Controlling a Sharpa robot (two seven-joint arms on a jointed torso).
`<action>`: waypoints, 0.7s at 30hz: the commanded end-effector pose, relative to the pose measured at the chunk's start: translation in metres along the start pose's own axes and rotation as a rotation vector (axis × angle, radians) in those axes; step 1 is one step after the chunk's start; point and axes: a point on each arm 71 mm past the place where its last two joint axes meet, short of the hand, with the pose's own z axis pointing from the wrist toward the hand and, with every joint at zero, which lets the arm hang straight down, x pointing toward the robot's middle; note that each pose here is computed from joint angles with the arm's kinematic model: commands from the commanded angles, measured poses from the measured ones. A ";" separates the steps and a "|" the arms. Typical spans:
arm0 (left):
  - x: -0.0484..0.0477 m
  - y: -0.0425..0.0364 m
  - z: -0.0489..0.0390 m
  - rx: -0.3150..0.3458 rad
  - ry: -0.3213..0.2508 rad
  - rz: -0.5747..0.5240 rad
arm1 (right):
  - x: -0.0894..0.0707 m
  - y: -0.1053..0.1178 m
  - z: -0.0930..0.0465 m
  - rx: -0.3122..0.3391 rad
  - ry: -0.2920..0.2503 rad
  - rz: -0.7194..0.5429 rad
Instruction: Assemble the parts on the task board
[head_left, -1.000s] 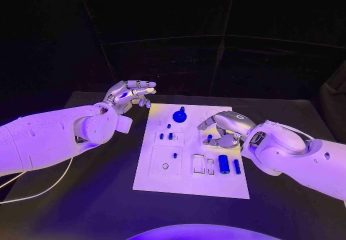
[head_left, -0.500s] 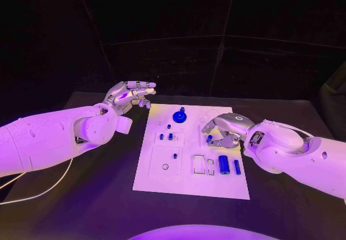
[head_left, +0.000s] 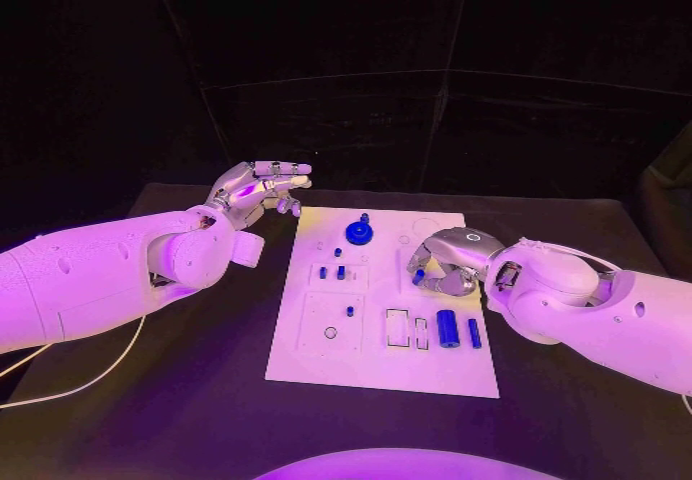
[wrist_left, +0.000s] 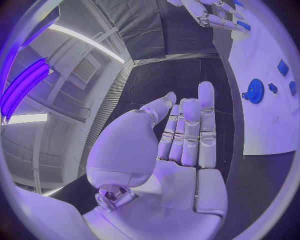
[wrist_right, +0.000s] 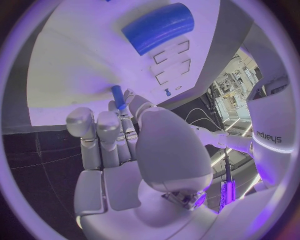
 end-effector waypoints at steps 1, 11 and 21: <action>0.0016 -0.0017 0.0007 0.011 0.010 -0.002 | 0.001 -0.001 0.001 0.012 0.019 -0.029; 0.0015 -0.0015 0.0008 0.009 0.013 -0.003 | -0.001 0.000 0.003 0.012 -0.008 -0.033; 0.0009 -0.0016 0.0005 0.007 0.012 -0.002 | -0.006 0.002 0.002 0.004 -0.075 -0.033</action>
